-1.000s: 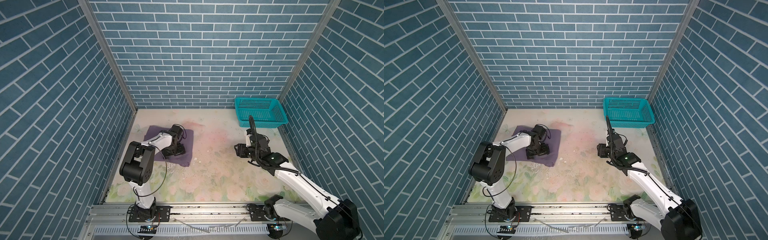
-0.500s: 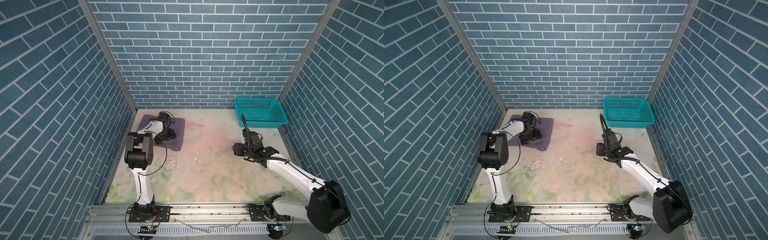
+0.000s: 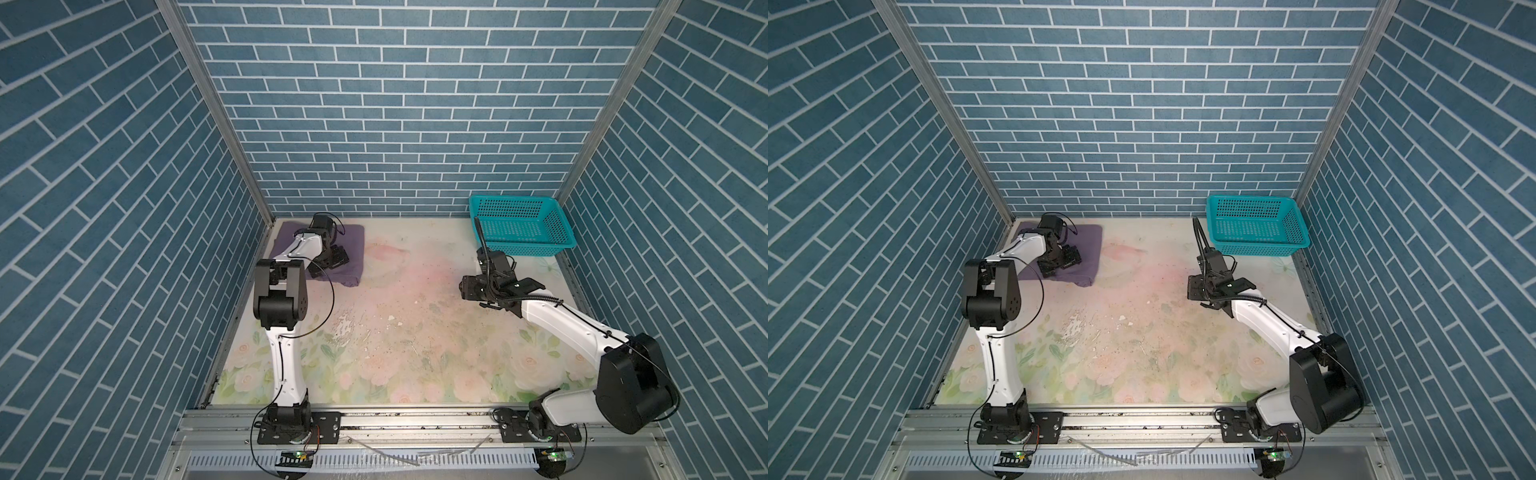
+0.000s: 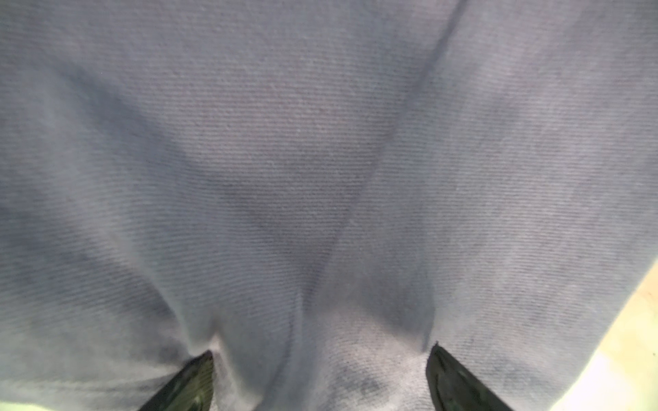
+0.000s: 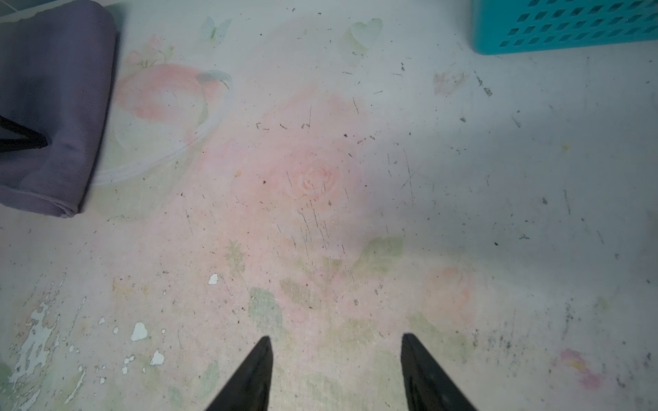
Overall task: Fold and stack the trousers
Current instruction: Move the trousers to the top-right of the table.
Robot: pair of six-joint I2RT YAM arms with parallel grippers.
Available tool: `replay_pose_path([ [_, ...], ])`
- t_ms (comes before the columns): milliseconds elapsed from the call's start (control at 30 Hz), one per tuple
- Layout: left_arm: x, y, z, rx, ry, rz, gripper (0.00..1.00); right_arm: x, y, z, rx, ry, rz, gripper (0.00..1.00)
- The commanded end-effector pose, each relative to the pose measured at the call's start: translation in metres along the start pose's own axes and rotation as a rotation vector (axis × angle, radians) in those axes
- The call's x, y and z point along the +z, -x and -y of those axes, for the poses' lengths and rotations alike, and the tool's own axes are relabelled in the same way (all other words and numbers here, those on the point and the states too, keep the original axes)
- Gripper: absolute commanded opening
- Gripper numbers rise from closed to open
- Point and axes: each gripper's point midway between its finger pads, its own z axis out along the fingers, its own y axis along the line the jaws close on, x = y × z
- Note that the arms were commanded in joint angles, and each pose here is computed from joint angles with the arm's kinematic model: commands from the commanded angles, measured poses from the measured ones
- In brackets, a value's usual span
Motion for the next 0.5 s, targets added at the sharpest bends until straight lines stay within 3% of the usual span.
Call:
replay_pose_path([
  [0,-0.026,-0.014,-0.004,0.000,-0.030,0.005,0.94,-0.023,0.017,-0.004,0.005,0.028,0.085,0.59],
  [167,-0.056,-0.023,-0.012,-0.002,-0.030,0.055,0.95,-0.044,0.013,0.006,0.024,0.016,0.149,0.59],
  [333,-0.053,-0.039,-0.019,-0.013,-0.032,0.033,0.85,-0.061,0.007,0.017,0.065,0.005,0.210,0.57],
  [400,-0.047,-0.041,-0.020,-0.016,-0.029,0.024,0.76,-0.067,0.006,0.019,0.079,0.010,0.240,0.45],
  [467,-0.043,-0.038,-0.016,-0.020,-0.039,0.017,0.57,-0.071,0.006,0.021,0.087,0.012,0.260,0.24],
])
